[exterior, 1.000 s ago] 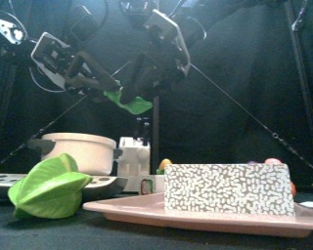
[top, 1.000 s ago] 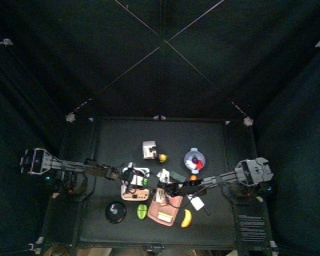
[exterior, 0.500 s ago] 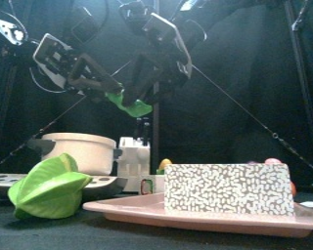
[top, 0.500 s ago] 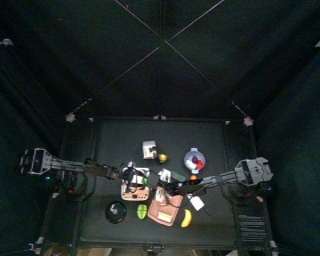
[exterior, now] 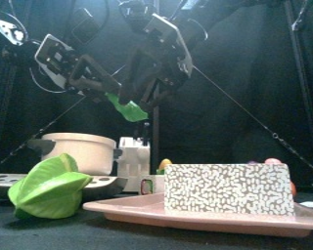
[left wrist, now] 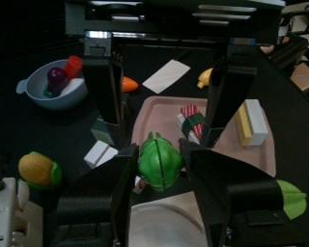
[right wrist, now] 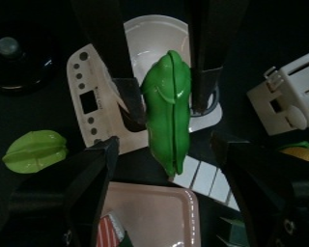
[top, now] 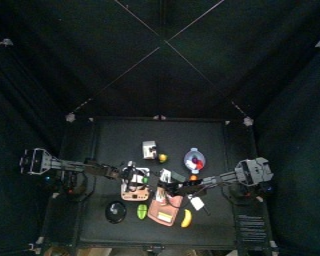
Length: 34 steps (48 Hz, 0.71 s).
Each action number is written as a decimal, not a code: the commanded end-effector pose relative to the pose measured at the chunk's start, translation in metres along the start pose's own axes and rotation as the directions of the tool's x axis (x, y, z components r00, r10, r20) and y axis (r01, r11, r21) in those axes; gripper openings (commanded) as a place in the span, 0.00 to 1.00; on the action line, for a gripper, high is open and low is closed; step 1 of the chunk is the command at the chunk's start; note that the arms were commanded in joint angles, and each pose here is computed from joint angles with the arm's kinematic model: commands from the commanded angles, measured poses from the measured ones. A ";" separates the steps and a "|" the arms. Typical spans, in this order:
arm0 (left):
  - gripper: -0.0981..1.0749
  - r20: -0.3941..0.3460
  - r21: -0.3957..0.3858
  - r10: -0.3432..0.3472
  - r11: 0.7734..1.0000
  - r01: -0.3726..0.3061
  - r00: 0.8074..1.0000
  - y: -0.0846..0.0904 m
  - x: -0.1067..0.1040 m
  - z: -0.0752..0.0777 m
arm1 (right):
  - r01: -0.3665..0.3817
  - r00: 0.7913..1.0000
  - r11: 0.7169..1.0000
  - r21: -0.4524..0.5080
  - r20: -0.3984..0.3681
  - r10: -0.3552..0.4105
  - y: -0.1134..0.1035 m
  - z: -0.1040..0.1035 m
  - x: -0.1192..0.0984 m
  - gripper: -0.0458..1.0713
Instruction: Hand over pea
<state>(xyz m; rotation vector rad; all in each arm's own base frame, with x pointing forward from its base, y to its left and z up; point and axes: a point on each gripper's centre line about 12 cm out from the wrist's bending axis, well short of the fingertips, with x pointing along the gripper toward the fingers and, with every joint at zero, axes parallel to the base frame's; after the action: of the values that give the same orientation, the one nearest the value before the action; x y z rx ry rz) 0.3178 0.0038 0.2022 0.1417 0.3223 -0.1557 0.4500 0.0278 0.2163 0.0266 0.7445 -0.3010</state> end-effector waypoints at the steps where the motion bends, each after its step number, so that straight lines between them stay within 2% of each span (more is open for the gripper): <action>1: 0.68 0.030 -0.009 0.010 1.000 -0.009 1.000 0.002 0.000 0.009 | 0.014 1.000 1.000 0.007 0.026 -0.014 -0.004 0.011 -0.011 0.97; 11: 0.68 0.023 -0.023 0.013 1.000 -0.013 1.000 0.002 0.000 0.006 | 0.064 0.998 0.998 0.015 -0.007 -0.064 -0.010 0.008 -0.011 0.97; 28: 0.68 0.026 -0.027 0.016 1.000 -0.015 1.000 0.003 -0.001 0.008 | 0.062 0.998 0.998 0.023 -0.017 -0.062 -0.008 0.005 -0.014 0.97; 34: 0.68 0.037 -0.019 0.021 1.000 -0.020 0.999 0.004 -0.003 0.011 | 0.075 0.997 0.997 0.021 -0.017 -0.075 -0.009 0.006 -0.022 0.97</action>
<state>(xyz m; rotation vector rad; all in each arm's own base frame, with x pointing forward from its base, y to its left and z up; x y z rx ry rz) 0.3177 0.0046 0.2027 0.1172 0.3193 -0.1416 0.4414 0.0221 0.2113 0.0115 0.8071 -0.3801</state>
